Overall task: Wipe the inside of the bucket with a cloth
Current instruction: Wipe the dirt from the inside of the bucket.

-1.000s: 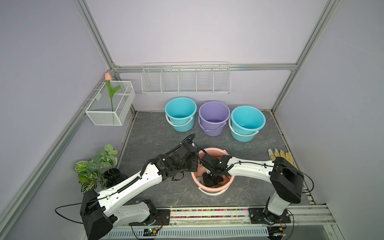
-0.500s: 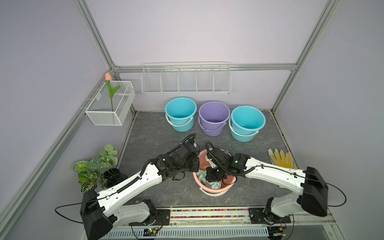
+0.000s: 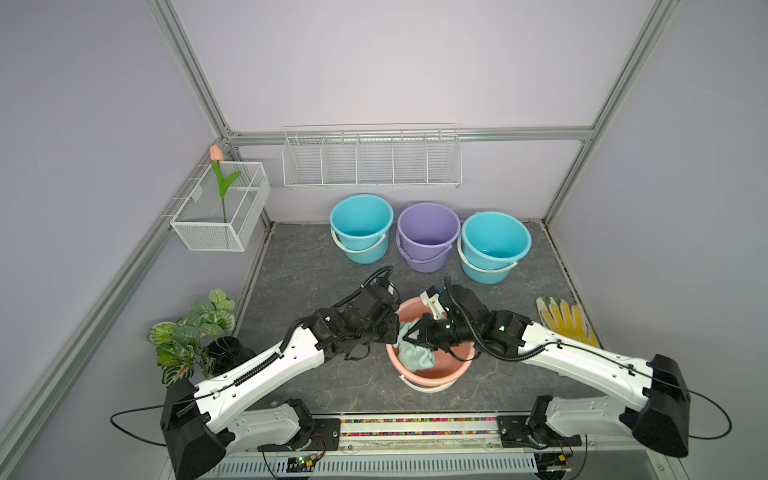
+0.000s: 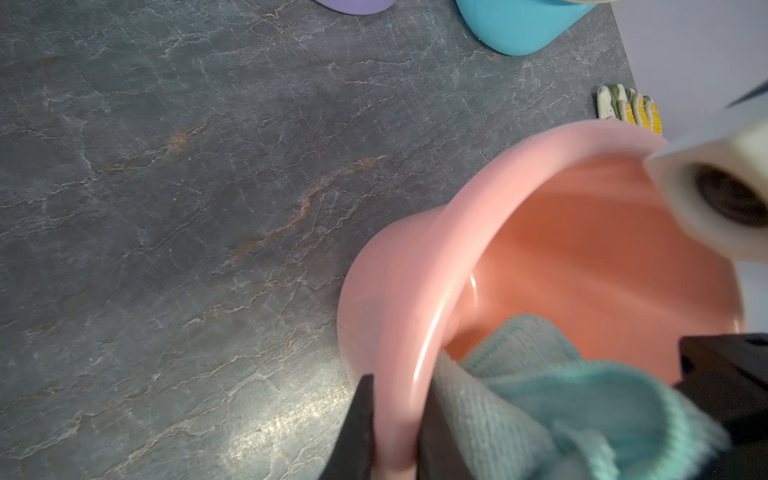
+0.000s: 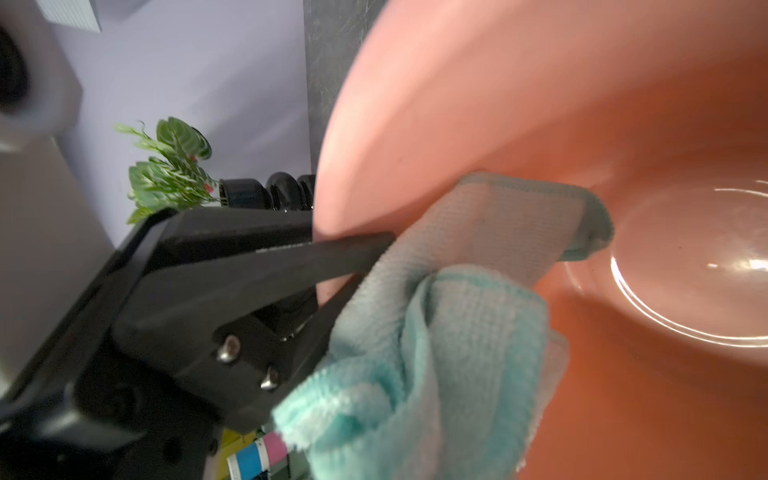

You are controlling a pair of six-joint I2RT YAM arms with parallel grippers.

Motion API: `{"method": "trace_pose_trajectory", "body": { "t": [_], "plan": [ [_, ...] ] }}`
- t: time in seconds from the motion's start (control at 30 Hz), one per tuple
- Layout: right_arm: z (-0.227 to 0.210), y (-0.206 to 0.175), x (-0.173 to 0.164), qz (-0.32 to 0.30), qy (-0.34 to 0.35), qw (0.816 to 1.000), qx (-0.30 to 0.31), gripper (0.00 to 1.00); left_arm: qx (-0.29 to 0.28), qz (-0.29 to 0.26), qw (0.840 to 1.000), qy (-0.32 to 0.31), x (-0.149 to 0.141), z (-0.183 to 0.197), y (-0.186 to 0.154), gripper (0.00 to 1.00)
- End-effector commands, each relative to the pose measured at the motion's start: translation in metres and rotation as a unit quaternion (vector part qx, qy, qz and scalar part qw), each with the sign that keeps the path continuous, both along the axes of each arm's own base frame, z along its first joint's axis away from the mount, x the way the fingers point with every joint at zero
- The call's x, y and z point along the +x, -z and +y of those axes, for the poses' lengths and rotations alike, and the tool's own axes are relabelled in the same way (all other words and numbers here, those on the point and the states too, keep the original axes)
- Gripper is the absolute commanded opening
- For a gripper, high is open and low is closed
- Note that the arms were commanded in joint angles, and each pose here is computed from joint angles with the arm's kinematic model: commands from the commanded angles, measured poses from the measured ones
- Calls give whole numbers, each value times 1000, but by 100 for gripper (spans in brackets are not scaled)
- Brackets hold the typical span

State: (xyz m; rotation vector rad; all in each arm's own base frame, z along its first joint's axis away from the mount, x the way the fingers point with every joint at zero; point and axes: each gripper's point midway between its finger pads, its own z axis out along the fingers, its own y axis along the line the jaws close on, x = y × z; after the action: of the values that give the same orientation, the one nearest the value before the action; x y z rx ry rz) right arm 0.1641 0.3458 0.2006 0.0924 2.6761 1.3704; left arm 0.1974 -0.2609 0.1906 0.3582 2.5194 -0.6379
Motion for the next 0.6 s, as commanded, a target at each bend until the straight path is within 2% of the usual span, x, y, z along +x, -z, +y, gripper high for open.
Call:
{"method": "trace_pose_trajectory", "body": {
  "t": [0.0, 0.27, 0.57],
  "plan": [
    [10, -12, 15, 24, 55, 997, 52, 7, -40, -20, 999, 7, 3, -12, -29, 0],
    [-7, 34, 39, 21, 135, 990, -32, 7, -46, -18, 999, 12, 4, -18, -30, 0],
    [-14, 99, 54, 29, 170, 977, -123, 7, -42, -19, 999, 13, 5, -18, -30, 0]
  ]
}}
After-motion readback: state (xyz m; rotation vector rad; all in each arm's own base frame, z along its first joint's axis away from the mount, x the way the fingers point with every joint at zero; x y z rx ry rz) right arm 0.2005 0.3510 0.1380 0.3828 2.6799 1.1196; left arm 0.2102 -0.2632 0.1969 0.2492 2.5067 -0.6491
